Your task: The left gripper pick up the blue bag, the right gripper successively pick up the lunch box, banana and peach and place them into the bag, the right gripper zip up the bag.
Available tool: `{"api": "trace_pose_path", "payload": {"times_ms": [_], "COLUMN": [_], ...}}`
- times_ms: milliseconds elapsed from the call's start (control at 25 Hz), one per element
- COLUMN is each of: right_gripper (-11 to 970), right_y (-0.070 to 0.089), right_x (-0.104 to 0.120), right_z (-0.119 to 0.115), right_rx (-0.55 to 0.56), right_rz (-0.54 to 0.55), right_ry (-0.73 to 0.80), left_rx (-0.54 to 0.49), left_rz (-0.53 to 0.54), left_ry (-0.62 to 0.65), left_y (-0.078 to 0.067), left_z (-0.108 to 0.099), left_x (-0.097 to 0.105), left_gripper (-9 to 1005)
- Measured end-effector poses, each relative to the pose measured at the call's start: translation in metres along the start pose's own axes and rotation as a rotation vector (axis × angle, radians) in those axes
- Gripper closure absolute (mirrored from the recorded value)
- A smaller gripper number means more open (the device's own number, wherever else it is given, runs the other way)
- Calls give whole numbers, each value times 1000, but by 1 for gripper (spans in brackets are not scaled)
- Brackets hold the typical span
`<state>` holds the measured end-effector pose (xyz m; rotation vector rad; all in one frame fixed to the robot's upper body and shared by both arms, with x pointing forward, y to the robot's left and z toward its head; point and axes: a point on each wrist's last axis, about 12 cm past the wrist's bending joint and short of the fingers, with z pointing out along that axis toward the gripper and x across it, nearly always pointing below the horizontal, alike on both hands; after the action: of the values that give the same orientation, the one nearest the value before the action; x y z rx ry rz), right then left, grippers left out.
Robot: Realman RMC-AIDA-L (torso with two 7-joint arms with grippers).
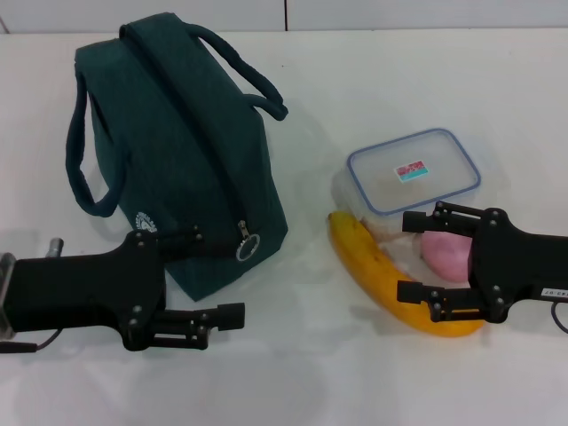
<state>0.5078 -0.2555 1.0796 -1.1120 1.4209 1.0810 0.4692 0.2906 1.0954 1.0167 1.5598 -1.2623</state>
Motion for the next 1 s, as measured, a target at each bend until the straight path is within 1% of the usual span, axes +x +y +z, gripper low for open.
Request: {"api": "trace_pose_path", "payload": {"times_ms": [280,440,560,720,840,920,1000], "right_gripper": [129,131,132,132,132,132,132], "right_y": [1,2,3,4,4,4,4], "right_x": [1,2,3,3,3,4,5], "right_z": [1,2,3,2,1,0,-2], "right_rx": [-14,-23,-24,-21,-15,-10,0], "right_rz": [1,3,5,7,9,10,14], "right_ry": [12,17,15,12,10,9,8], "left_rx": [-11,-33,-39,-31,-28,-62,-83], "left_rz": [-8,-20,-26,-23,-8,11,18], "left_ry": [3,8,3,-2,-28,-75,-95], "left_y": [-2,-6,-9,-11,-13,-15,-16], "left_z": [-5,-16,-20,-21,-26,-38,-43], "left_x": [3,7,9,8,5,0,-2], "left_gripper": [133,132,131,130,130,130,129]}}
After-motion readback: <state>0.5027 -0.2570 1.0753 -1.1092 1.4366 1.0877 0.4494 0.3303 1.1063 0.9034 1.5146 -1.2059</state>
